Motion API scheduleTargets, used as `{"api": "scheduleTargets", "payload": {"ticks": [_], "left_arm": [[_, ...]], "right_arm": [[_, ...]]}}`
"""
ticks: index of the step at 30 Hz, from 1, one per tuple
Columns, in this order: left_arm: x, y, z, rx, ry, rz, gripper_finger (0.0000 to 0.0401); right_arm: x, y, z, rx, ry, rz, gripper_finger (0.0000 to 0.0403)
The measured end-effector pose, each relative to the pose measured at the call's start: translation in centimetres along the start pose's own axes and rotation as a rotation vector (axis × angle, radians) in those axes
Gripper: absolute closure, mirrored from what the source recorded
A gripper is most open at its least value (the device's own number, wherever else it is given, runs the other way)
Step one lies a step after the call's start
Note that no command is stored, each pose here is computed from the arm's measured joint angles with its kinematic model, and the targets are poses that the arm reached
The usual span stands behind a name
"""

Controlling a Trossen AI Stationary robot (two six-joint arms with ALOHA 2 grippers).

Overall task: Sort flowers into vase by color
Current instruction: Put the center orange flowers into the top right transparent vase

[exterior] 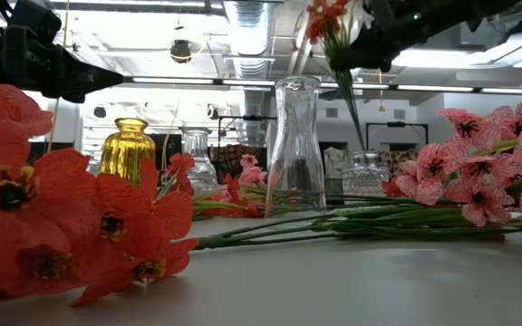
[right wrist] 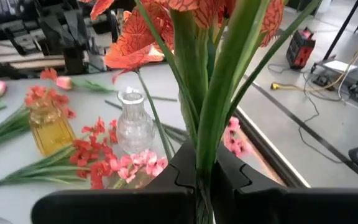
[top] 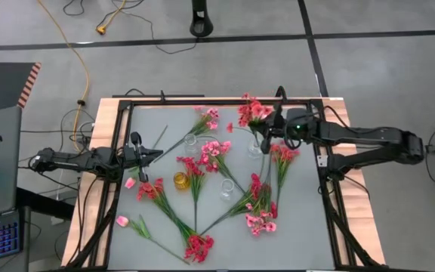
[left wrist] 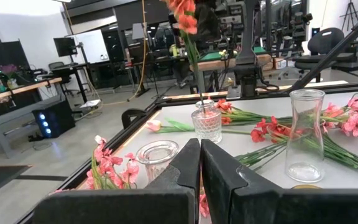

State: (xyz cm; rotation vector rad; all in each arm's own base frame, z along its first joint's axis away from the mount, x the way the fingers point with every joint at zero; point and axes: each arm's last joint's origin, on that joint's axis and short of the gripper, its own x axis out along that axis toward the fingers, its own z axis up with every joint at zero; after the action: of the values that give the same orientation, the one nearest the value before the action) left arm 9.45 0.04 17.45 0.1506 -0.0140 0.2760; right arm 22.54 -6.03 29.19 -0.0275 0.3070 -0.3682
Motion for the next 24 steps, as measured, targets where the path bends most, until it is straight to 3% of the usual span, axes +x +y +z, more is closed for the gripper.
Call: {"api": "scheduleTargets", "payload": {"ticks": [14,24], "left_arm": [[0.0,0.0,0.0,0.0,0.0,0.0,0.0399],[0.0,0.0,0.0,-0.025,0.0,0.0,0.0399]], "right_arm": [[0.18,0.03,-0.12,0.002,0.008,0.0,0.0355],[0.12,0.05,-0.66,-0.007,0.065,0.003,0.0272]]}}
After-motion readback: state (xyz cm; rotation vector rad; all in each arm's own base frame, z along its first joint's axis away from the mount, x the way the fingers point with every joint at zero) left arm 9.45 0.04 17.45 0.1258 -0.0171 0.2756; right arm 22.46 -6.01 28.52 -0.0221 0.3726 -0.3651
